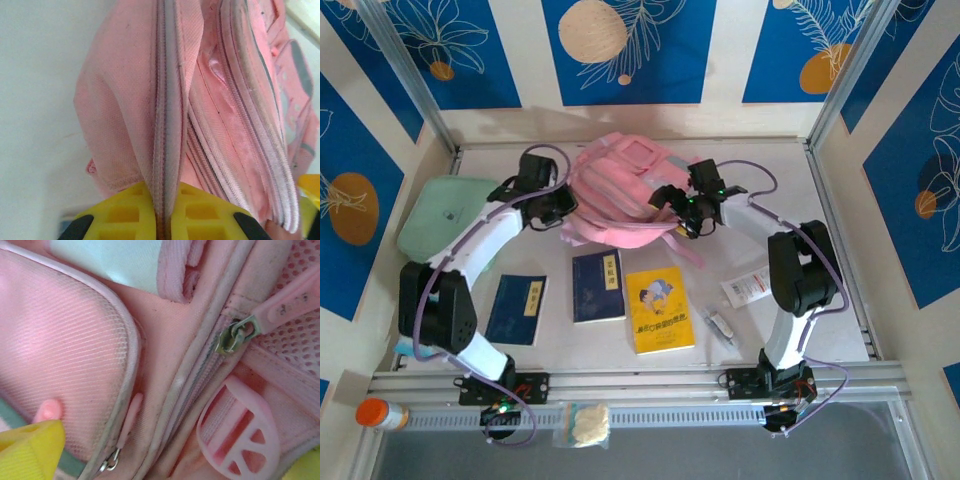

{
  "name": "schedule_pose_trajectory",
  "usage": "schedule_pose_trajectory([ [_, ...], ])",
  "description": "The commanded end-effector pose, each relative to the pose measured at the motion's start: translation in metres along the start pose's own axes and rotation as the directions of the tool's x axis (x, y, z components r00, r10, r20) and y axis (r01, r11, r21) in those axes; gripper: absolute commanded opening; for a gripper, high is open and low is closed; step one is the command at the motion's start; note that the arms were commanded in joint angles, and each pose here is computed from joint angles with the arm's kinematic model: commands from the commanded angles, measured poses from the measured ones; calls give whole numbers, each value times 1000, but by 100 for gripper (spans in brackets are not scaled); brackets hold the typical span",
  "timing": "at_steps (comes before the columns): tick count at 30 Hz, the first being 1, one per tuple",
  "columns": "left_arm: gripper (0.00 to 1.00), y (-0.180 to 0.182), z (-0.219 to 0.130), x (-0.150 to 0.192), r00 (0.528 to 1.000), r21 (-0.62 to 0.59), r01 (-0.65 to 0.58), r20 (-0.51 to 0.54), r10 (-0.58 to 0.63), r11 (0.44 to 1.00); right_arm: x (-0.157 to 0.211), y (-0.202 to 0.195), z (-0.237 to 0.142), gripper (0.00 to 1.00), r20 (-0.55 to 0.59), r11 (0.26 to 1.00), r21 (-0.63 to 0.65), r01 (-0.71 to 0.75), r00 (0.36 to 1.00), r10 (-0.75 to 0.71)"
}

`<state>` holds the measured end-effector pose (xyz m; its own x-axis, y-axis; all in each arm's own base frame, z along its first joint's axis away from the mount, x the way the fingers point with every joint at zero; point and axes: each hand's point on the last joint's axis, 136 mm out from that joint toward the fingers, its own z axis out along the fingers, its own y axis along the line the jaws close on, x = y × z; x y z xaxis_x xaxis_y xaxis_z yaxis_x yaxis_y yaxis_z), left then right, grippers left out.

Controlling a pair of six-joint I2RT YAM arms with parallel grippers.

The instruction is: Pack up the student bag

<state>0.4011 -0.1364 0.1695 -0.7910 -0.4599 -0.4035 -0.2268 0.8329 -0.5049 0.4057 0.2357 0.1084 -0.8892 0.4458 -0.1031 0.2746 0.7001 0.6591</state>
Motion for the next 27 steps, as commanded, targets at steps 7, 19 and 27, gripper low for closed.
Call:
schedule_pose_trajectory([
  [7,0,79,6,-19,999,-185,-44,-32,38,982,56,7,-6,99,-92,998,26,62,994,-59],
  [19,56,33,-26,-17,999,29,-48,11,48,998,3,-24,-8,87,-80,999,52,15,997,-11],
  [27,60,-50,-25,74,983,174,-148,-81,163,974,-14,-32,13,71,-116,999,33,-28,993,32],
])
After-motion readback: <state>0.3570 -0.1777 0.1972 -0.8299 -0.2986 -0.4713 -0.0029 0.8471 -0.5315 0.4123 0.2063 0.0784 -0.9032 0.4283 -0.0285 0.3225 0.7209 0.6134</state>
